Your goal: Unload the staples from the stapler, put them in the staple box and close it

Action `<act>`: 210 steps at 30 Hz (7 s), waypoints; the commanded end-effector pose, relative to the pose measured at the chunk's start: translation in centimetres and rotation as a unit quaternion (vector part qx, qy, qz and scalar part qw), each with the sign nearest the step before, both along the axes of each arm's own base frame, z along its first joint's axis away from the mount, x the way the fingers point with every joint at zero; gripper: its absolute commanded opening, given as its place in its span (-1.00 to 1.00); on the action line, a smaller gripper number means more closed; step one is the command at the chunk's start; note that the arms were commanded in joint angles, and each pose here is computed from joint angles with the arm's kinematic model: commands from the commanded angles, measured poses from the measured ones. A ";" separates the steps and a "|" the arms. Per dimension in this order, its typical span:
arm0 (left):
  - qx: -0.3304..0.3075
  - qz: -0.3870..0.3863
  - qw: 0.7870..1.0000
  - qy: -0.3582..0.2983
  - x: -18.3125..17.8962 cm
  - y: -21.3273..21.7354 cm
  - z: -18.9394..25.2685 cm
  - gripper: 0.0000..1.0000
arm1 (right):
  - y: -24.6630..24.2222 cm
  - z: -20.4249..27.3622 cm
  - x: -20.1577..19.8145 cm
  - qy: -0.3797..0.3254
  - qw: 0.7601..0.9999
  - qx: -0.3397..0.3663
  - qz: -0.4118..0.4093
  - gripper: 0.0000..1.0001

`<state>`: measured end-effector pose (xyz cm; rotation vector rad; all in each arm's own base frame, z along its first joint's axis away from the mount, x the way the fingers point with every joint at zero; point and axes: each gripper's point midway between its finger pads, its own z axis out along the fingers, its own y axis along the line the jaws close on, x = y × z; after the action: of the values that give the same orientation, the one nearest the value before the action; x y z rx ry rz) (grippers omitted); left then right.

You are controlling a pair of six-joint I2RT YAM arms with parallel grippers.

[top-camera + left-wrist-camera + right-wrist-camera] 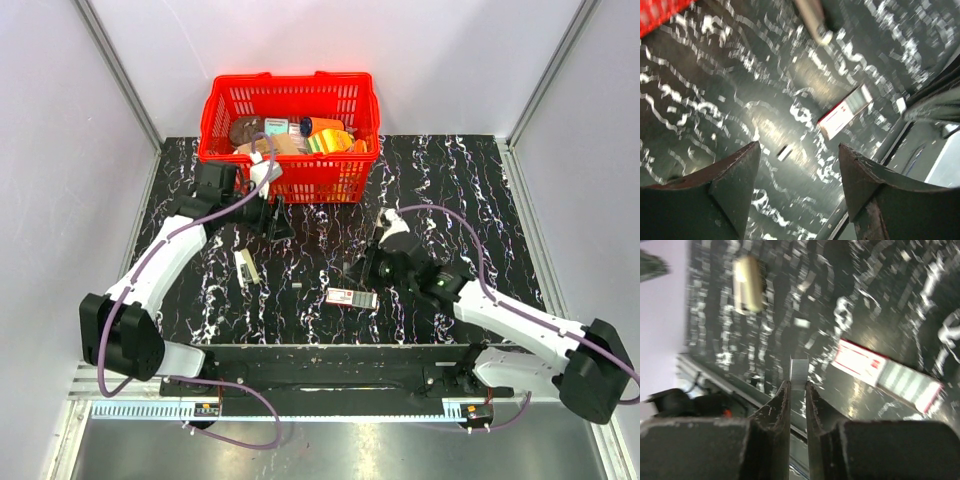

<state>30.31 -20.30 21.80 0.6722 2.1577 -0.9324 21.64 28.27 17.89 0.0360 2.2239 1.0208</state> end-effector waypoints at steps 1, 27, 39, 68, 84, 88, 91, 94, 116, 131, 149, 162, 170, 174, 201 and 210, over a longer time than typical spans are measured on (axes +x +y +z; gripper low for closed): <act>0.111 -0.019 0.993 -0.026 -0.7 3.1 -3.7 0.35 | -2.4 -4.9 -0.8 0.070 0.989 -0.114 -0.066 -1.00; 0.137 -0.027 0.990 -0.030 -2.9 4.3 -5.7 0.31 | -2.9 -12.5 -0.2 0.110 0.918 -0.312 -0.218 -1.00; 0.131 -0.025 0.991 -0.025 -2.8 4.2 -5.5 0.31 | -3.0 -14.3 -0.5 0.113 0.916 -0.327 -0.202 -1.00; 0.126 -0.028 0.991 -0.023 -3.2 4.1 -5.7 0.31 | -3.7 -14.6 -1.0 0.109 0.920 -0.323 -0.195 -1.00; 0.123 -0.028 0.992 -0.022 -3.5 3.8 -5.6 0.32 | -3.2 -13.3 -1.5 0.108 0.930 -0.302 -0.181 -1.00; 0.122 -0.030 0.992 -0.024 -3.7 3.7 -5.5 0.32 | -3.7 -13.4 -1.7 0.111 0.928 -0.304 -0.184 -1.00; 0.121 -0.028 0.992 -0.027 -3.6 3.8 -5.3 0.32 | -3.7 -14.0 -2.1 0.119 0.926 -0.310 -0.180 -1.00; 0.120 -0.029 0.992 -0.028 -3.7 3.7 -5.2 0.32 | -3.7 -14.6 -2.3 0.127 0.923 -0.316 -0.176 -1.00; 0.120 -0.029 0.992 -0.025 -3.8 3.7 -5.4 0.33 | -3.1 -15.4 -2.4 0.132 0.921 -0.328 -0.162 -0.70; 0.114 -0.033 0.993 -0.021 -4.2 3.4 -5.3 0.33 | -3.0 -14.0 -1.7 0.113 0.923 -0.330 -0.160 -0.31; 0.184 -0.120 0.975 -0.038 -5.9 1.7 -8.8 0.39 | -3.6 -10.4 -0.3 0.056 0.936 -0.300 -0.174 -0.58; 0.312 -0.220 0.923 -0.049 -5.2 -0.1 -16.3 0.40 | -4.9 -11.6 -1.5 0.019 0.970 -0.174 -0.169 -0.34; 0.332 -0.241 0.910 -0.055 -5.3 -1.2 -18.1 0.33 | -5.3 -11.5 -1.7 0.001 0.976 -0.135 -0.170 -0.34; 0.346 -0.245 0.903 -0.063 -5.0 -1.2 -18.8 0.32 | -5.1 -11.7 -1.7 0.004 0.977 -0.137 -0.166 -0.34; 0.382 -0.272 0.879 -0.091 -4.3 -1.3 -20.7 0.06 | -4.2 -10.3 -1.6 -0.007 0.982 -0.109 -0.156 -0.50; 0.395 -0.279 0.871 -0.081 -4.8 -0.5 -21.7 -0.27 | -4.4 -10.1 -1.5 -0.011 0.981 -0.110 -0.157 -0.54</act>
<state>25.43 -21.63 1.64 1.7239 2.1734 -0.2212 19.67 23.58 6.61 0.2634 2.2479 0.5696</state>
